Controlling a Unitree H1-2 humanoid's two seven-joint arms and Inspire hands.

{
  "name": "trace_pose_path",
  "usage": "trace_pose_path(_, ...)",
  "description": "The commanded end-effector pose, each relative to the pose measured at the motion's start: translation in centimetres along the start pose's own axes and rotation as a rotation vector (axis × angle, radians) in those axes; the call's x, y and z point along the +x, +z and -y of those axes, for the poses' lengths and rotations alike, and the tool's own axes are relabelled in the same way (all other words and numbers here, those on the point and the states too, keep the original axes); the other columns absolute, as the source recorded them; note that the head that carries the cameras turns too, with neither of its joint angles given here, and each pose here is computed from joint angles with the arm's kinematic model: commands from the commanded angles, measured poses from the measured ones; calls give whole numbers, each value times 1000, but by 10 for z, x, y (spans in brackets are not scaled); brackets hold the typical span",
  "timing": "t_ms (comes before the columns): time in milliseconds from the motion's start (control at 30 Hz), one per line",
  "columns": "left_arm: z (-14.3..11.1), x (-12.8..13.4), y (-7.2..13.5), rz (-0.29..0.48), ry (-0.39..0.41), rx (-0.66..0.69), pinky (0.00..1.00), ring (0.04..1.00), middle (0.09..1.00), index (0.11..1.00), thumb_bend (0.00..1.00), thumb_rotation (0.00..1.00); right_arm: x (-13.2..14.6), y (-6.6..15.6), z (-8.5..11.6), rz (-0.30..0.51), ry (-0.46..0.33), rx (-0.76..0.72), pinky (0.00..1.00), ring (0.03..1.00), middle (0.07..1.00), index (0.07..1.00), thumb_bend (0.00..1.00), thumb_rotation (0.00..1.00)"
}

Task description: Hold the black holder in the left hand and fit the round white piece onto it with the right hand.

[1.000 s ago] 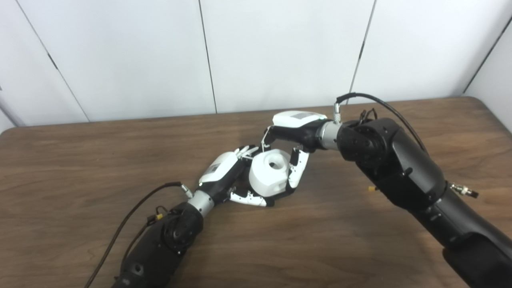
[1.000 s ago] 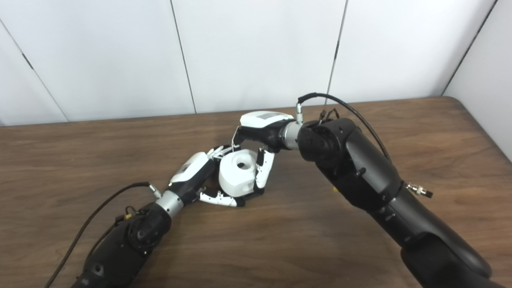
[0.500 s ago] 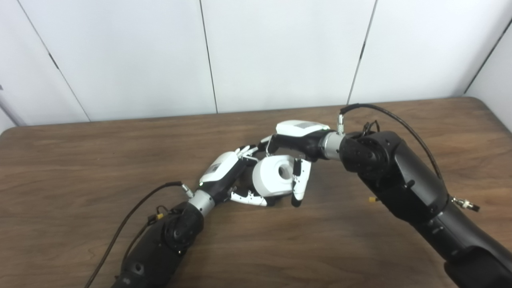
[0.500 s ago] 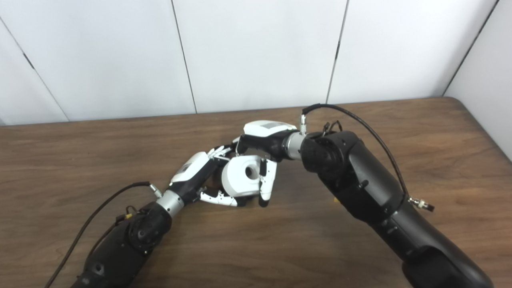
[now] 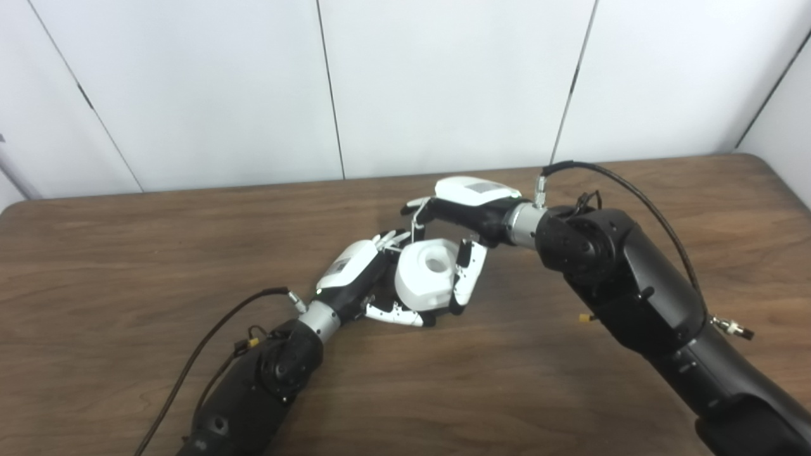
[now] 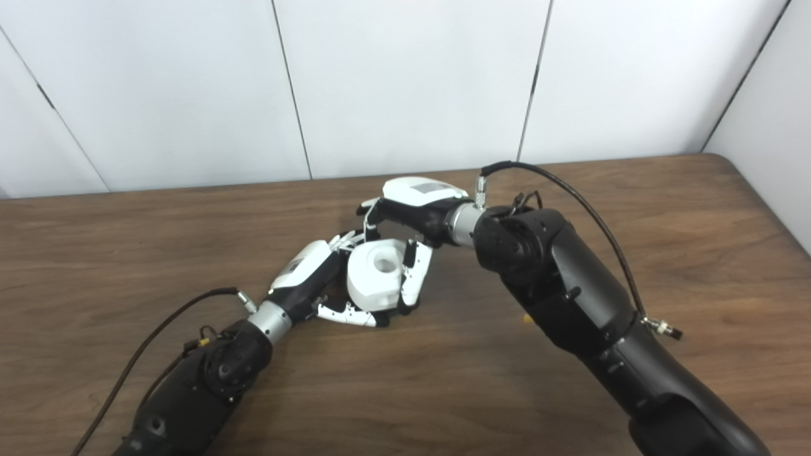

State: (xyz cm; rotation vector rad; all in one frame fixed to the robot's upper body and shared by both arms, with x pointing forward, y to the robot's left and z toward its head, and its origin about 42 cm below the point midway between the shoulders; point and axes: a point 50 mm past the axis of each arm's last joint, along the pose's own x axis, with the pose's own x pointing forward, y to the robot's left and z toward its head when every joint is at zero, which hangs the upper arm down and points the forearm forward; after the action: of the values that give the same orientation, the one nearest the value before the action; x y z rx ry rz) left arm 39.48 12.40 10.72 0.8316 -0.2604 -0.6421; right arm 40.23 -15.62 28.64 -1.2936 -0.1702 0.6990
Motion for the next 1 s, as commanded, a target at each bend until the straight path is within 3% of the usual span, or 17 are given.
trace_pose_path(0, 66, -15, -4, -88, -262, -30, 1000, 1000, 950, 481, 524, 63, 6, 4, 7, 1, -41, -24, 825, 879, 881, 972, 838, 162)
trace_pose_path(67, 66, -15, -5, -88, -263, -26, 1000, 1000, 949, 481, 524, 63, 7, 4, 10, 3, -51, -22, 777, 857, 869, 956, 842, 165)
trace_pose_path(433, 66, -17, -6, -87, -268, -29, 1000, 1000, 946, 481, 524, 63, 9, 9, 25, 7, -54, -28, 816, 871, 882, 955, 835, 165)
trace_pose_path(767, 65, -17, -8, -95, -268, -32, 1000, 1000, 947, 481, 524, 62, 7, 8, 27, 8, -39, -29, 803, 866, 888, 947, 864, 148)
trace_pose_path(967, 63, -17, -12, -96, -264, -31, 1000, 1000, 947, 480, 524, 62, 4, 6, 33, -5, 13, -63, 796, 877, 919, 986, 876, 179)
